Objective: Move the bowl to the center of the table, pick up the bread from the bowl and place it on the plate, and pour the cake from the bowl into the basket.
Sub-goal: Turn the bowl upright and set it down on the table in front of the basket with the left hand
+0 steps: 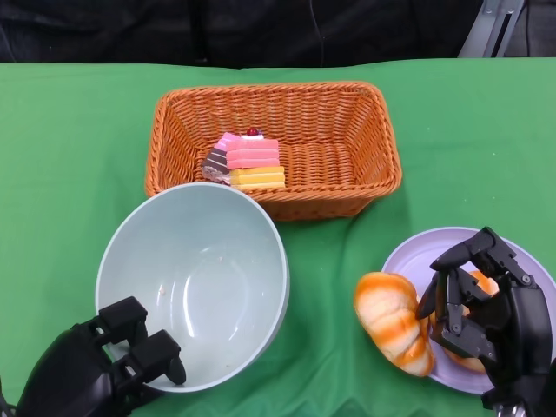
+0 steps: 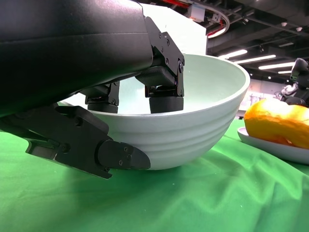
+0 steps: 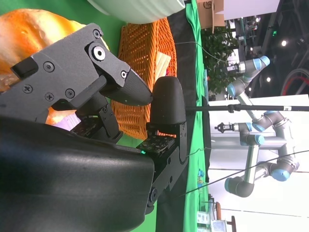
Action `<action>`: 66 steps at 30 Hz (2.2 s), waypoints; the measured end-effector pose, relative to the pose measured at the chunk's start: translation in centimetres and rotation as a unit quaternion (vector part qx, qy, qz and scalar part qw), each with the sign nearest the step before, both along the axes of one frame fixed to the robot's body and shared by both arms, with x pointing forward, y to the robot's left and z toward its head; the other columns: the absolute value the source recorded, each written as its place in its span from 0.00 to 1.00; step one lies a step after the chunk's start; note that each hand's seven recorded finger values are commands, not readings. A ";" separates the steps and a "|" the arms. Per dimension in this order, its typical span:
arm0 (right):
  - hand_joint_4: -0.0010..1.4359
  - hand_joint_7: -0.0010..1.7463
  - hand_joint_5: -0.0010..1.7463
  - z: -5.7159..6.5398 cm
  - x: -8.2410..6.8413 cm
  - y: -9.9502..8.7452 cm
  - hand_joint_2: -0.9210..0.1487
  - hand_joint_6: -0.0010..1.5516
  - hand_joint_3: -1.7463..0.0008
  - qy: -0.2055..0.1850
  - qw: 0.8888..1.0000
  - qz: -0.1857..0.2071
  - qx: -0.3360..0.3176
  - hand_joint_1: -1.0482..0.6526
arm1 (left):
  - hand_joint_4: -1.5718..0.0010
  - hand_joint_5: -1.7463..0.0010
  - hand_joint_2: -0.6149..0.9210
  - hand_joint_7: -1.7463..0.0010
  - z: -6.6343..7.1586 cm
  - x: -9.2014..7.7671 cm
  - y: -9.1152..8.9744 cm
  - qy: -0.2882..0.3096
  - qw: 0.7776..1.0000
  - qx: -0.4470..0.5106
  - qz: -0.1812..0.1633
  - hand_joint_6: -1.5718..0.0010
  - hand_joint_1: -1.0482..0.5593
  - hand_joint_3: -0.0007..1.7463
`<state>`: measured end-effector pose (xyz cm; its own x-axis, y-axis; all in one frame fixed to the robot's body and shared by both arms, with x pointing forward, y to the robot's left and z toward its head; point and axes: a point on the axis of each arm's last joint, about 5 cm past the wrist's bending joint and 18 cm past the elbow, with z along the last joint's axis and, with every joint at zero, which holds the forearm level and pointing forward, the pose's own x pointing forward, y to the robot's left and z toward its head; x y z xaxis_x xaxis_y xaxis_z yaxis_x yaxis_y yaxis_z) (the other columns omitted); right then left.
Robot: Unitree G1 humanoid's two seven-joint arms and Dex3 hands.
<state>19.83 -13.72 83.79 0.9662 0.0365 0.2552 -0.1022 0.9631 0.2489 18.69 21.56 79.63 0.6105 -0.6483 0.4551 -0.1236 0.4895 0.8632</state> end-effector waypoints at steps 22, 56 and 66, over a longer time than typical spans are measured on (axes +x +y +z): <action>0.57 0.99 1.00 -0.1 0.0 0.0 0.34 0.36 0.32 0.003 1.000 0.006 0.001 0.51 | 0.58 0.51 1.00 0.93 1.9 1.2 -1.1 -0.024 0.995 -0.093 -0.036 0.43 0.46 0.12; 0.58 1.00 1.00 -0.1 0.1 0.0 0.34 0.35 0.31 0.007 1.000 -0.002 0.002 0.51 | 0.88 1.00 1.00 1.00 1.7 0.3 0.8 0.025 0.997 -0.072 -0.014 0.86 0.29 0.15; 0.58 1.00 1.00 -0.1 0.1 0.1 0.35 0.36 0.32 0.006 1.000 -0.001 0.002 0.50 | 0.87 0.99 1.00 1.00 1.9 0.2 0.5 0.042 0.994 -0.098 -0.022 0.87 0.29 0.17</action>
